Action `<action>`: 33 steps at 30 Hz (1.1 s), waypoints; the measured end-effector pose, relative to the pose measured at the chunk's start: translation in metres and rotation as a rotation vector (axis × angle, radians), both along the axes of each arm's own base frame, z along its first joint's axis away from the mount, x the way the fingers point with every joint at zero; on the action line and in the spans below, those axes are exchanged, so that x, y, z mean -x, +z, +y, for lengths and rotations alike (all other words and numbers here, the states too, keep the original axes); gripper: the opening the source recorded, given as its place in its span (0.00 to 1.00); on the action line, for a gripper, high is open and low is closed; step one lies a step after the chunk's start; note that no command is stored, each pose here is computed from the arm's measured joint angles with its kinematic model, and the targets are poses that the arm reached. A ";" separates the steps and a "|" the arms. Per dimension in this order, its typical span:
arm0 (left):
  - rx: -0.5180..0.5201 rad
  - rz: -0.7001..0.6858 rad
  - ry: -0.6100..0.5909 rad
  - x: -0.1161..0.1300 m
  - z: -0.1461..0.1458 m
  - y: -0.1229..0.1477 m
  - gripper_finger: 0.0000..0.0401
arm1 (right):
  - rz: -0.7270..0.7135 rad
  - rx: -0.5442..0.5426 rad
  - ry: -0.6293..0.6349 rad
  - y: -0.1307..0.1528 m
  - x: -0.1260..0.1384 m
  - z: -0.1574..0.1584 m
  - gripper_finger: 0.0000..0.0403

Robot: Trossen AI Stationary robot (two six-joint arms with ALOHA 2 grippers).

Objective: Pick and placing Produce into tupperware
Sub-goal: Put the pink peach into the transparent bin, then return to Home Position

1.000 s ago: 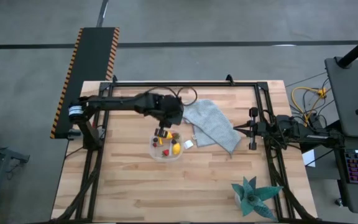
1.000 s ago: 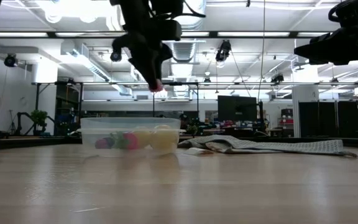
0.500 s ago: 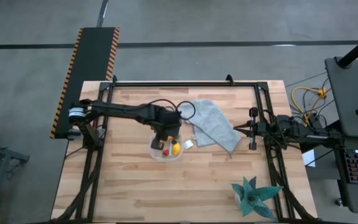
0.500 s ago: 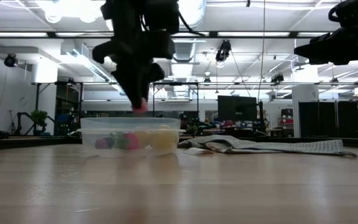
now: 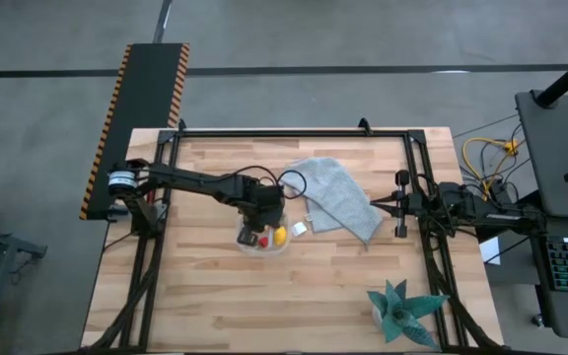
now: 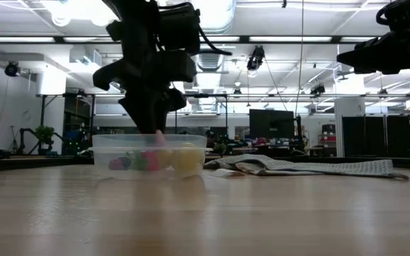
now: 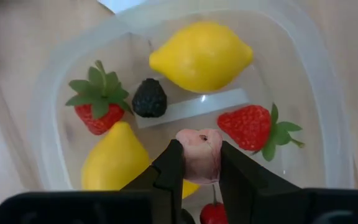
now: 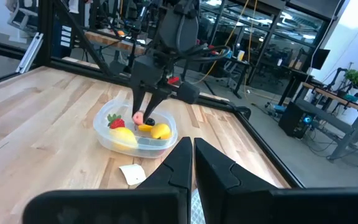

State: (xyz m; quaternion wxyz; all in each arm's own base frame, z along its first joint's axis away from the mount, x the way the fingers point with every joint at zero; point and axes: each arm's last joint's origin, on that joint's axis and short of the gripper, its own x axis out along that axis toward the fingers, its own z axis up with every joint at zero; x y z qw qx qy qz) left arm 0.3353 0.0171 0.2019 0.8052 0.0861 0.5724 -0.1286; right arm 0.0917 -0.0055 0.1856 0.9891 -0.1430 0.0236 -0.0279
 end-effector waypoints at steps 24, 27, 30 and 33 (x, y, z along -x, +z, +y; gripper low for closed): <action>0.009 -0.010 -0.025 -0.001 0.000 -0.006 0.21 | -0.001 -0.011 0.000 0.000 0.000 0.000 0.02; 0.009 -0.010 -0.026 -0.002 0.000 -0.006 0.23 | -0.001 -0.011 0.000 0.000 0.000 0.000 0.02; 0.009 -0.011 -0.026 -0.002 0.000 -0.006 0.29 | -0.001 -0.011 0.000 0.000 0.000 0.000 0.02; 0.010 -0.012 -0.026 -0.002 0.000 -0.006 0.37 | -0.001 -0.011 0.000 0.000 0.000 0.000 0.02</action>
